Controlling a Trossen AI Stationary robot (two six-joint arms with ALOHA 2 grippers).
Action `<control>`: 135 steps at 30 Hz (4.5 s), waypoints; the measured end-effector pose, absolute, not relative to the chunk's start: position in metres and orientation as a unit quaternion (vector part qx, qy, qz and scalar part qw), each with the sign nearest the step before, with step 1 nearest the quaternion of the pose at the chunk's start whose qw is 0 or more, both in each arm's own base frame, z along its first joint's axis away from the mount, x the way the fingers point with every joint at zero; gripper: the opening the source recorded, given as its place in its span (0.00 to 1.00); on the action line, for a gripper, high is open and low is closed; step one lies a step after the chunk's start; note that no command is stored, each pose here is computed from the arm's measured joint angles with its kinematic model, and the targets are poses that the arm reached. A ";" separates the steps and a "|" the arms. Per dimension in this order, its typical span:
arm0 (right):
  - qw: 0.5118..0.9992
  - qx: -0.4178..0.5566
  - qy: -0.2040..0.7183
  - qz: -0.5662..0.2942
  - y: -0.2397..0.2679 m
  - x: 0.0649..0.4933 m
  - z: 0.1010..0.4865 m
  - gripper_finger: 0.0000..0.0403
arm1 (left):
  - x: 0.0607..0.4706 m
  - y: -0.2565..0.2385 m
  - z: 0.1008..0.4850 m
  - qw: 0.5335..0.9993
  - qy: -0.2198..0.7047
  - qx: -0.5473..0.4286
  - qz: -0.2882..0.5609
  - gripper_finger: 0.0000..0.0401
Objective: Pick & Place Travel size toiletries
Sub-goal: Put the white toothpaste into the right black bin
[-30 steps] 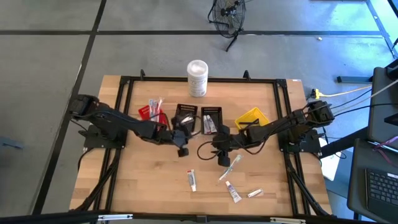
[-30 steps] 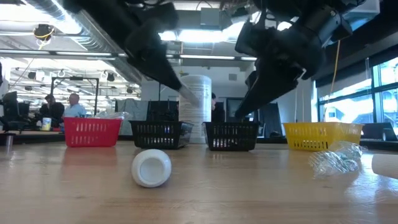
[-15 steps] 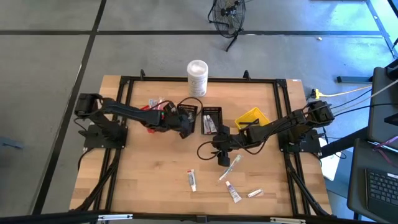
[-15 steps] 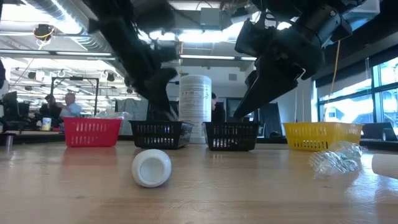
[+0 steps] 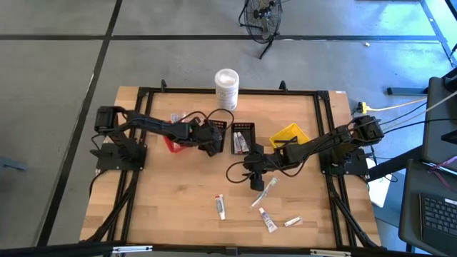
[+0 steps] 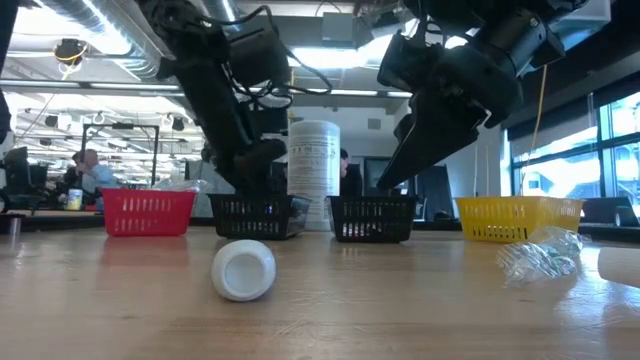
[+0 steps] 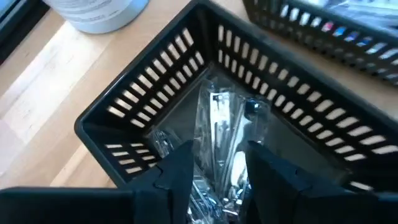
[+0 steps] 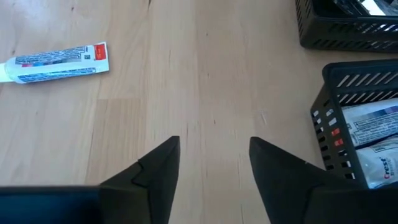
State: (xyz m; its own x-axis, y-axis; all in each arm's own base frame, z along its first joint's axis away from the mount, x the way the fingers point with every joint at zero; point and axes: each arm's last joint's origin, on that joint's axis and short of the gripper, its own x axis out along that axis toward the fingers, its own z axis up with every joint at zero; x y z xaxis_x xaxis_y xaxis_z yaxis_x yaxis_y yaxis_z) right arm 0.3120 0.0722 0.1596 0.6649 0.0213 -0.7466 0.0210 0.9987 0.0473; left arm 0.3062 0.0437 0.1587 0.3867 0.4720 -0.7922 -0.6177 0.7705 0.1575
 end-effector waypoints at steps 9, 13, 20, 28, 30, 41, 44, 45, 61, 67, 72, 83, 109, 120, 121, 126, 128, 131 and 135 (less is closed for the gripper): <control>0.911 0.038 0.410 0.006 0.073 0.312 0.160 0.47 | 0.315 0.027 0.201 0.871 0.394 -0.107 0.272 0.35; 0.908 0.051 0.414 0.030 0.077 0.311 0.160 0.48 | 0.317 0.008 0.217 0.895 0.389 -0.117 0.184 0.34; 0.907 0.042 0.416 0.055 0.093 0.307 0.160 0.50 | 0.315 -0.033 0.211 0.897 0.420 -0.116 0.066 0.34; 0.898 0.060 0.424 0.096 0.118 0.298 0.160 0.47 | 0.307 -0.079 0.209 0.900 0.432 -0.064 -0.018 0.34; 0.896 0.073 0.427 0.099 0.123 0.296 0.160 0.46 | 0.305 -0.089 0.207 0.898 0.435 -0.043 -0.044 0.34; 0.902 0.059 0.418 0.086 0.132 0.293 0.160 0.43 | 0.318 -0.134 0.176 0.892 0.408 0.027 -0.195 0.37; 0.902 0.059 0.418 0.086 0.132 0.293 0.160 0.44 | 0.325 -0.136 0.171 0.899 0.386 0.037 -0.203 0.39; 0.903 0.059 0.418 0.086 0.132 0.293 0.160 0.44 | 0.327 -0.137 0.169 0.901 0.379 0.045 -0.209 0.40; 0.902 0.083 0.416 0.075 0.132 0.293 0.160 0.39 | 0.342 -0.152 0.133 0.875 0.365 0.167 -0.272 0.56; 0.903 0.084 0.414 0.075 0.132 0.294 0.161 0.37 | 0.344 -0.149 0.116 0.860 0.388 0.164 -0.287 0.56; 0.905 0.083 0.411 0.074 0.132 0.294 0.161 0.35 | 0.346 -0.145 0.115 0.863 0.394 0.156 -0.275 0.56; 0.914 0.079 0.395 0.057 0.132 0.297 0.161 0.32 | 0.349 -0.136 0.114 0.873 0.419 0.082 -0.236 0.38; 0.921 0.006 0.387 0.046 0.143 0.309 0.120 0.48 | 0.366 -0.108 0.118 0.924 0.381 0.017 -0.042 0.26; 0.923 0.000 0.384 0.030 0.142 0.309 0.120 0.37 | 0.369 -0.102 0.120 0.927 0.373 -0.014 -0.029 0.26; 0.923 0.000 0.384 0.029 0.142 0.309 0.120 0.35 | 0.369 -0.102 0.120 0.927 0.373 -0.014 -0.029 0.26; 0.923 -0.001 0.383 0.027 0.142 0.309 0.120 0.24 | 0.369 -0.102 0.120 0.927 0.373 -0.033 -0.024 0.26; 0.924 -0.003 0.383 0.022 0.141 0.309 0.120 0.20 | 0.369 -0.102 0.120 0.926 0.373 -0.043 -0.020 0.26; 0.924 -0.004 0.383 0.020 0.141 0.309 0.120 0.17 | 0.369 -0.102 0.120 0.927 0.373 -0.044 -0.019 0.26; 0.924 -0.003 0.382 0.021 0.141 0.309 0.120 0.17 | 0.369 -0.102 0.120 0.927 0.372 -0.044 -0.020 0.26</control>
State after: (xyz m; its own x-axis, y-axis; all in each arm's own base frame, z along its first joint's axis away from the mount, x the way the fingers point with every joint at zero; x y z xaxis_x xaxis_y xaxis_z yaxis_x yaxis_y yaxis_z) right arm 0.3091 0.1414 0.1201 0.7066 0.0353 -0.7067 -0.0405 0.9991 0.0095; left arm 0.3691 -0.1019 0.1200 0.7219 -0.0693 -0.6885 0.0035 0.9953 -0.0965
